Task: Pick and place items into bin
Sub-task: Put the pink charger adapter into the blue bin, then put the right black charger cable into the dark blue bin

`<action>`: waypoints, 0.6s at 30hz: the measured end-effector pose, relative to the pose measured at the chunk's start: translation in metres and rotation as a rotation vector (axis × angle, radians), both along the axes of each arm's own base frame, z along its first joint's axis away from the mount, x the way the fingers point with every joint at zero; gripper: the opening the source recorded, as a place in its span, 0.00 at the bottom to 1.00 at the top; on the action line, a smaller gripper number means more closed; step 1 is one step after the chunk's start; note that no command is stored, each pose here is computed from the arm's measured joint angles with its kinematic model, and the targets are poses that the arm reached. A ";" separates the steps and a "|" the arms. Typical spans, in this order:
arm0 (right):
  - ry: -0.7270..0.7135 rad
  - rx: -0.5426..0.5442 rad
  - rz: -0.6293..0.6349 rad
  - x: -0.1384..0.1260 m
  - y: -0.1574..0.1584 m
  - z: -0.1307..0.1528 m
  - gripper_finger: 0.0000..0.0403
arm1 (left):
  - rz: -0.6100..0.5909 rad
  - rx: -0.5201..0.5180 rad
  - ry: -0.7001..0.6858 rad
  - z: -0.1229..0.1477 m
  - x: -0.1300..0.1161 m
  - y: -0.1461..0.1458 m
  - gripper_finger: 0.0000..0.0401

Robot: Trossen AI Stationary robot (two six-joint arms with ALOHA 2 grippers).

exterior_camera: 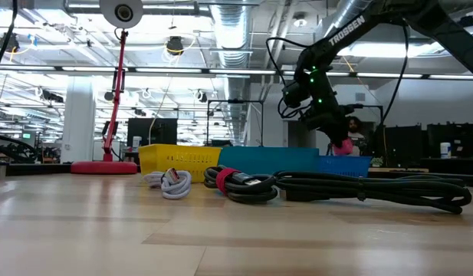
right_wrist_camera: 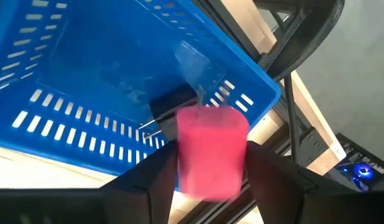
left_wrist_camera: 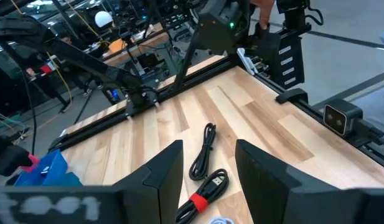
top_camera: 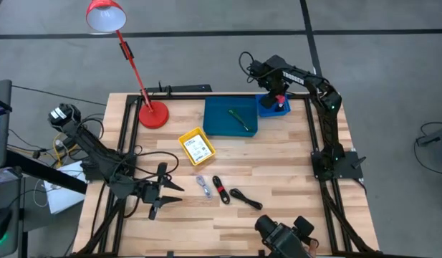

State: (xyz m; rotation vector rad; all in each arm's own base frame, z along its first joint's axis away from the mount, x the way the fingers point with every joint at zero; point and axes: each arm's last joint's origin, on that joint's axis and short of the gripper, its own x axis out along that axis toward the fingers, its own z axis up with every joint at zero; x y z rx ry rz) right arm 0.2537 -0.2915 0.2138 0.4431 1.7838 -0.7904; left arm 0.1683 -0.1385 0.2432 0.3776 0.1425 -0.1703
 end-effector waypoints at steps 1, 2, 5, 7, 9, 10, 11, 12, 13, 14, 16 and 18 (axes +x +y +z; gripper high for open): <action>0.000 0.000 0.000 0.000 0.000 0.000 0.46 | 0.001 0.000 0.000 0.000 0.000 0.000 0.34; 0.000 0.000 0.003 0.001 0.001 0.000 0.47 | 0.001 0.000 0.000 0.000 0.000 0.000 0.34; 0.000 0.000 0.011 0.003 0.003 0.000 0.52 | 0.001 0.000 0.000 0.000 0.000 0.000 0.34; 0.000 0.001 0.023 0.006 0.005 0.000 0.54 | 0.001 0.000 0.000 0.000 0.000 0.000 0.34; 0.007 0.013 0.049 0.009 0.009 0.000 0.57 | 0.001 0.000 0.000 0.000 0.000 0.000 0.34; 0.015 0.022 0.058 0.011 0.013 0.000 0.58 | 0.001 0.000 0.000 0.000 0.000 0.000 0.34; 0.026 0.035 0.069 0.013 0.017 0.001 0.59 | 0.002 0.000 0.000 0.000 0.000 0.000 0.34; 0.042 0.050 0.082 0.015 0.022 0.001 0.59 | 0.002 0.000 0.000 0.000 0.000 0.000 0.34; 0.063 0.072 0.097 0.017 0.028 0.002 0.59 | 0.004 0.000 0.000 0.000 0.000 0.000 0.34; 0.086 0.096 0.115 0.020 0.035 0.003 0.59 | 0.009 0.001 -0.001 0.000 0.000 0.000 0.34; 0.100 0.134 0.153 0.029 0.050 0.004 0.59 | 0.024 0.005 -0.003 0.000 0.000 0.001 0.34; 0.046 0.159 0.191 0.042 0.066 0.006 0.59 | 0.030 0.037 -0.009 0.000 0.000 0.001 0.34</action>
